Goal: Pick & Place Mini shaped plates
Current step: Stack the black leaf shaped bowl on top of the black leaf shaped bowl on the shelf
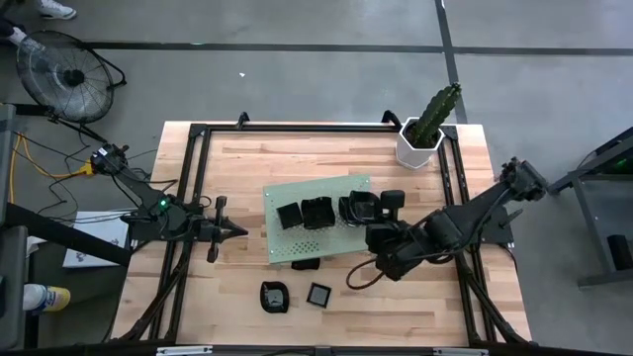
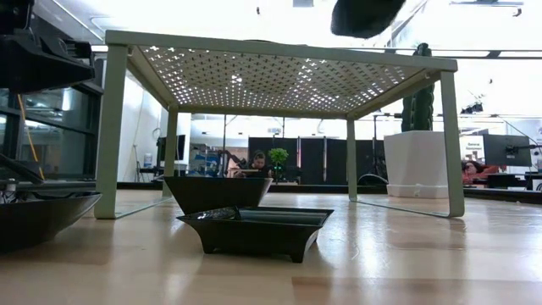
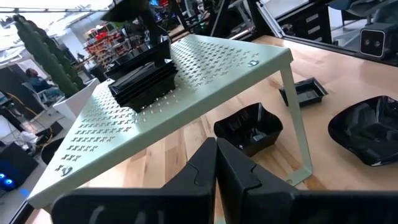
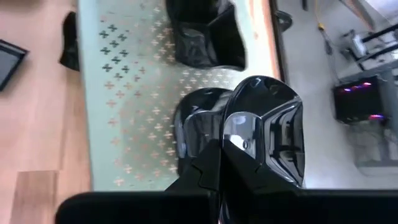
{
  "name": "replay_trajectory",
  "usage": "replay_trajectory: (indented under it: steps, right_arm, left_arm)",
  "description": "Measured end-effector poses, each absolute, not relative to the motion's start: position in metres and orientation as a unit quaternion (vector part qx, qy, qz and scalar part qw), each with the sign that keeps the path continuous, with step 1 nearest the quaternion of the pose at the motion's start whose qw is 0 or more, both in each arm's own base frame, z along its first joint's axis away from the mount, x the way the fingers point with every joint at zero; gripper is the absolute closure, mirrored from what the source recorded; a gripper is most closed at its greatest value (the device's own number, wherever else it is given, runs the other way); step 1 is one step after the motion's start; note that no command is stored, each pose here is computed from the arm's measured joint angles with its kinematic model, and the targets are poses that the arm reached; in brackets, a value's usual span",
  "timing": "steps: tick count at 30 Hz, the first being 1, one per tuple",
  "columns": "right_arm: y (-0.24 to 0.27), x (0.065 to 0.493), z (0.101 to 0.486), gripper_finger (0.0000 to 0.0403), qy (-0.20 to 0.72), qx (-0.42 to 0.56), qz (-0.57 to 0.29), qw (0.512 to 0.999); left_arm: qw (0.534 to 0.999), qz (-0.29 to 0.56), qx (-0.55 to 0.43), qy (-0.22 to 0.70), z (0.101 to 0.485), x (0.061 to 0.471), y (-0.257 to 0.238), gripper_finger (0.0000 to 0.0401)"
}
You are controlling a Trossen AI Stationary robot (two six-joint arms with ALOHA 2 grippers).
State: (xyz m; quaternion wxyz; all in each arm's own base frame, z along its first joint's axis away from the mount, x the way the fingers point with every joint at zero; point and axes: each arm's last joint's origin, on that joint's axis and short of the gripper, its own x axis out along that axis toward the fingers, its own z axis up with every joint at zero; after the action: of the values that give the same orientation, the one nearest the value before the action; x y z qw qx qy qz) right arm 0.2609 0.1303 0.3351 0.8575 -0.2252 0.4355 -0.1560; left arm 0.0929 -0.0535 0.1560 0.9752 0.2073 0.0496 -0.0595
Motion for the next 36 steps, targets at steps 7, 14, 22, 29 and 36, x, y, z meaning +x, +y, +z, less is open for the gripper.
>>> replay_trajectory:
  steps: [7,14,22,29,36]
  right_arm:
    - [0.121,0.261,0.310,0.0403,0.427,-0.224,-0.146,0.864]
    - [0.115,0.270,0.307,0.0403,0.417,-0.234,-0.133,0.868]
    - [0.113,0.274,0.307,0.0403,0.428,-0.259,-0.084,0.862]
    - [0.114,0.274,0.306,0.0403,0.437,-0.274,-0.050,0.856]
    - [0.114,0.273,0.306,0.0403,0.440,-0.288,-0.033,0.850]
  left_arm:
    - [0.975,-0.059,0.207,0.050,0.156,0.093,-0.053,0.0400]
    - [0.974,-0.059,0.214,0.049,0.156,0.093,-0.053,0.0400]
    - [0.972,-0.059,0.220,0.049,0.156,0.093,-0.053,0.0400]
    - [0.972,-0.058,0.220,0.049,0.156,0.093,-0.053,0.0400]
    - [0.972,-0.058,0.220,0.049,0.156,0.093,-0.053,0.0400]
